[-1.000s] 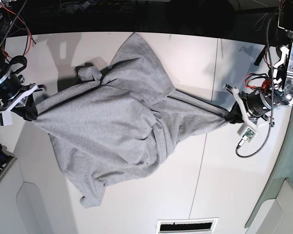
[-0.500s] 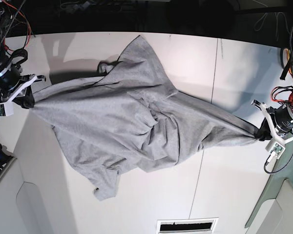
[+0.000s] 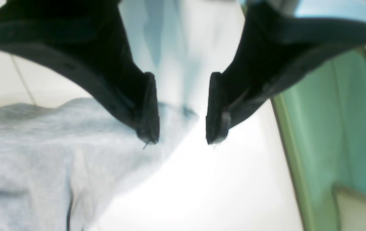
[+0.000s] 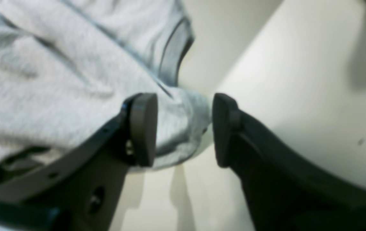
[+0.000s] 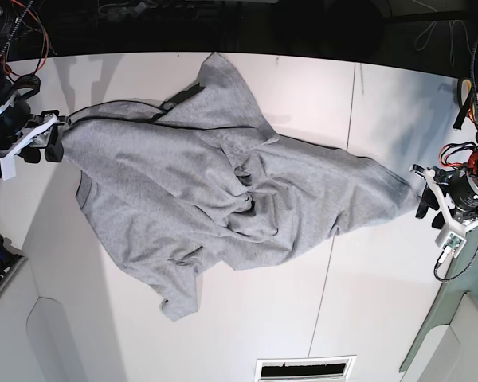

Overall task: Layout the t-shirt on the table in an organized manner, then fold the t-shirt properly
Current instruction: 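Release, then regrasp the shirt's shoulder edge with the right gripper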

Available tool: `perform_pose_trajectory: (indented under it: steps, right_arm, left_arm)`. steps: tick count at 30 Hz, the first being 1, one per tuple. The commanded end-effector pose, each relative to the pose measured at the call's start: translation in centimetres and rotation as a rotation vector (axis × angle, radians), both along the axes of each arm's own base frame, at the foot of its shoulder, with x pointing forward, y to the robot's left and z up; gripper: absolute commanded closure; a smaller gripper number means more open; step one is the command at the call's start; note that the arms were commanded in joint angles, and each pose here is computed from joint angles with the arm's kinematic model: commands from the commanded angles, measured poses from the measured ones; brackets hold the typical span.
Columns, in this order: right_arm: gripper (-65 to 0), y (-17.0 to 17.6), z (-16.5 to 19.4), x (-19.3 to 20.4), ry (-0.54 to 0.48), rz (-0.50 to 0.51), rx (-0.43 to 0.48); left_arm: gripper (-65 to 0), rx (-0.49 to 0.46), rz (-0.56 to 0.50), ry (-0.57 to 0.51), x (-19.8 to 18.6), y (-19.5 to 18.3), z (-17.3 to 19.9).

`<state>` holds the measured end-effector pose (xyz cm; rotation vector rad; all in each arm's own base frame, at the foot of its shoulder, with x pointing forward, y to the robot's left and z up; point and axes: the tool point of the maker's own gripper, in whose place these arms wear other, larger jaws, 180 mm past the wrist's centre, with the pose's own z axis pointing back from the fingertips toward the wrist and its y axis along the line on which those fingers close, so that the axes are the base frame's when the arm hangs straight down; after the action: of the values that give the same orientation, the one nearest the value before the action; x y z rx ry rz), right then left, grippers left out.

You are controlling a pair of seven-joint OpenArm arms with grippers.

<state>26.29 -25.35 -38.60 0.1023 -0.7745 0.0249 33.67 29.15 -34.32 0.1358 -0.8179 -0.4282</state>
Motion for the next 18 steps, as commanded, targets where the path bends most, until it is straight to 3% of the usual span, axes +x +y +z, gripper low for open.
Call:
perform_pose_trajectory:
  steps: [1, 10, 13, 16, 18]
  right_arm:
    - [-27.8, -0.5, 1.1, 0.6, -0.029, 0.001, -0.006]
    - [-27.8, -1.0, -1.4, -4.0, 0.087, -0.039, 0.041]
    - [-27.8, 0.0, -2.2, -5.2, 0.105, -0.036, 0.075]
    - [-27.8, 2.0, -2.4, -5.8, 0.097, -0.015, 0.158]
    - [-27.8, 3.5, -2.7, -6.3, 0.100, -0.010, 0.222]
  left_arm:
    - [-27.3, -0.008, 0.006, -0.044, 0.9, 0.5, 1.7]
    - [-27.3, -0.359, -0.212, 0.110, -3.6, -6.8, -0.3]
    - [-28.7, -0.438, -0.207, 0.144, -4.8, -8.7, -1.5]
    - [-36.4, -0.507, -0.196, 0.162, -5.9, -10.8, -2.7]
    - [-38.1, -0.517, -0.187, 0.184, -6.8, -11.8, -3.9]
